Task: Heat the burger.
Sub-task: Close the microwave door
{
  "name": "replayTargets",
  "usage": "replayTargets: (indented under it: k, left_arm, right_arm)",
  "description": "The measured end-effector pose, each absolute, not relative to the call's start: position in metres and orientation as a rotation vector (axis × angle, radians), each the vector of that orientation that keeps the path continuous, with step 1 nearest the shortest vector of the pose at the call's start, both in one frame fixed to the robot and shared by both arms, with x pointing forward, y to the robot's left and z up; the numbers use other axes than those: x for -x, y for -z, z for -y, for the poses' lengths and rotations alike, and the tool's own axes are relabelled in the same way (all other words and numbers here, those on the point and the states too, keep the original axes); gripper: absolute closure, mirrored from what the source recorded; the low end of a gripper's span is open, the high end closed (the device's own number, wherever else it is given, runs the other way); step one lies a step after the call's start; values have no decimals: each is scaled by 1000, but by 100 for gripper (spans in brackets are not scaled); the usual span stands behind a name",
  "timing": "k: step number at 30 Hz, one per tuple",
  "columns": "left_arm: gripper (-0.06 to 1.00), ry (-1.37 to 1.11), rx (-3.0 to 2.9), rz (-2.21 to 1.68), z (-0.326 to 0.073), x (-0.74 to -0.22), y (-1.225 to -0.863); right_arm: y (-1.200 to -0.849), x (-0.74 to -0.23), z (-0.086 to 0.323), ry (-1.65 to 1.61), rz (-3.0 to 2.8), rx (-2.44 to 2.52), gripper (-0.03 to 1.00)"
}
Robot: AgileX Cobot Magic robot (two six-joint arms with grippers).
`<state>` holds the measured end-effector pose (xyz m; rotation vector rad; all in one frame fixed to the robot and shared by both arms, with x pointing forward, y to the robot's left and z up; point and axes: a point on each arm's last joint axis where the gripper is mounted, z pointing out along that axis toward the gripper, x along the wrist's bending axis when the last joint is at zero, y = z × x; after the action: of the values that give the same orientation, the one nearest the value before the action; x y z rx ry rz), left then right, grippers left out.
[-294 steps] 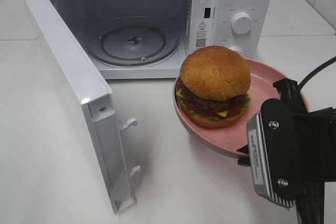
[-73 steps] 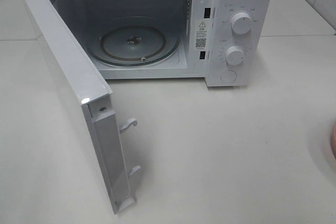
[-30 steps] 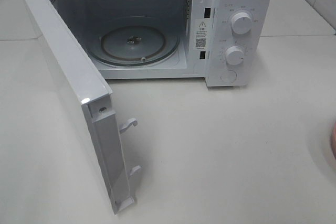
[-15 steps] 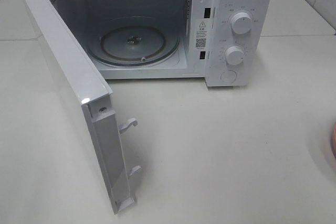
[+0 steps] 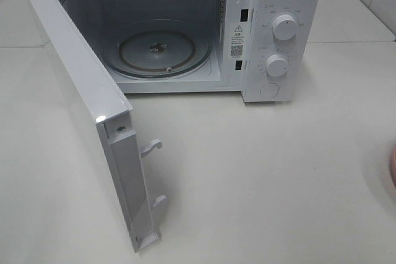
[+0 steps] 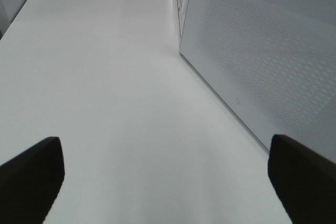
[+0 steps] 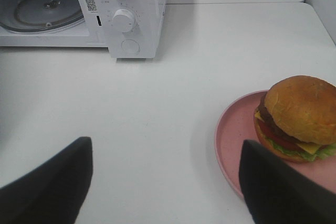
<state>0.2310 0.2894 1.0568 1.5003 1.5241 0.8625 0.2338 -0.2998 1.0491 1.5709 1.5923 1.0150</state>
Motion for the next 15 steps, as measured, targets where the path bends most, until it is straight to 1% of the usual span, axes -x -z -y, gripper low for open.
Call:
replayTargets:
  k: [15]
  left_arm:
    - [-3, -845, -1483, -1533, -289, -231, -1057]
  right_arm:
    - [-1049, -234, 300, -1015, -1592, -1571, 21]
